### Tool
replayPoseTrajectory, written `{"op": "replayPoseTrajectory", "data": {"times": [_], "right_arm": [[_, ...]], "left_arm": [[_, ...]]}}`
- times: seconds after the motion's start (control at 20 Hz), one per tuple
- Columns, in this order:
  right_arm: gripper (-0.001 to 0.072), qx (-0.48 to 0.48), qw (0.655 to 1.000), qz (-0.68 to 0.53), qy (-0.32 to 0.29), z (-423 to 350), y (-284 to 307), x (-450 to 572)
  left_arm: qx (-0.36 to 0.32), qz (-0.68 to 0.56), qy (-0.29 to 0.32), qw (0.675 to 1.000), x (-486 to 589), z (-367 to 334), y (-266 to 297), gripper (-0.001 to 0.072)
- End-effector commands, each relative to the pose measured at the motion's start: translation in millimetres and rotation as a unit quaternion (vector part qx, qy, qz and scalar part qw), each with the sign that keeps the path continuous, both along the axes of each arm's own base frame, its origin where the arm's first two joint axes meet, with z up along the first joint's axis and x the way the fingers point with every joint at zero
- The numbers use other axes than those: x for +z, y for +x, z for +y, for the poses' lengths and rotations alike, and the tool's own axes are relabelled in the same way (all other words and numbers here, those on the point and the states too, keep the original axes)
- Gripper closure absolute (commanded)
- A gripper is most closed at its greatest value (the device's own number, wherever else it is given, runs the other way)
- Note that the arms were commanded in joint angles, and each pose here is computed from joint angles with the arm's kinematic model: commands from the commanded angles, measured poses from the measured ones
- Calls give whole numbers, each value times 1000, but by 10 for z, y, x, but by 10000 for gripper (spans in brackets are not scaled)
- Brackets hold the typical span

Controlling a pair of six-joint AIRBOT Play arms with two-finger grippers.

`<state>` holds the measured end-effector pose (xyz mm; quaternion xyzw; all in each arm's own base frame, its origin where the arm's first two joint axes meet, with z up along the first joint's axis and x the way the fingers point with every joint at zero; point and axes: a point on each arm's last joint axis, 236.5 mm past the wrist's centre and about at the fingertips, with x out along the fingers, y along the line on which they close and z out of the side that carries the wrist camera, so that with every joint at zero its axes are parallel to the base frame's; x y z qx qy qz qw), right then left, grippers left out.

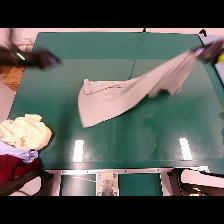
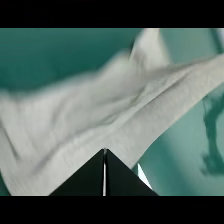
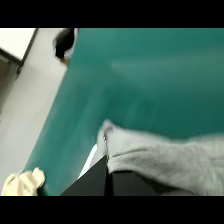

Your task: Fold the shirts.

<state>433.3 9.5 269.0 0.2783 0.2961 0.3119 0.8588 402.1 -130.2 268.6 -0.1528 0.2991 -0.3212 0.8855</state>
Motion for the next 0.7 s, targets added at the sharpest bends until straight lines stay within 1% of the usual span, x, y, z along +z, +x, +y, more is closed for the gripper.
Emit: {"op": "replayPoseTrajectory", "data": {"times": [0.0, 0.1, 0.15, 0.2, 0.25, 0.3, 0.35, 0.4, 0.45, 0.5, 0.55, 0.65], "right_arm": [[698, -62, 987, -123, -78, 48, -487, 1213], [699, -79, 988, -79, -107, -7, -538, 998], [698, -73, 990, -56, -108, -2, -542, 843], [699, -68, 992, -35, -100, 9, -524, 692], [699, -62, 994, -12, -88, 24, -499, 515], [699, -58, 995, 15, -76, 27, -479, 319], [699, -55, 996, 38, -65, 24, -469, 145], [699, -51, 995, 56, -59, 20, -462, -27], [699, -50, 995, 72, -51, 18, -460, -167], [699, -50, 994, 86, -44, 13, -454, -293], [699, -51, 994, 91, -42, 3, -440, -379], [699, -57, 993, 99, -36, -17, -415, -505]], "left_arm": [[43, -163, 9, 986, 1403, 57, -616, 686], [42, -59, 53, 996, 782, 151, -649, 686], [36, 1, 52, 998, 385, 148, -633, 685], [31, 60, 37, 997, -76, 118, -593, 685], [28, 114, 7, 993, -522, 54, -575, 684], [31, 171, -41, 984, -1021, -45, -587, 683], [32, 210, -88, 973, -1459, -188, -640, 560], [44, 241, -135, 960, -1901, -344, -721, 247], [68, 259, -159, 950, -2309, -457, -816, 247], [88, 273, -158, 945, -2643, -530, -935, 303], [95, 287, -144, 942, -2910, -608, -1070, 301], [75, 331, -111, 934, -3277, -825, -1291, 300]]}}
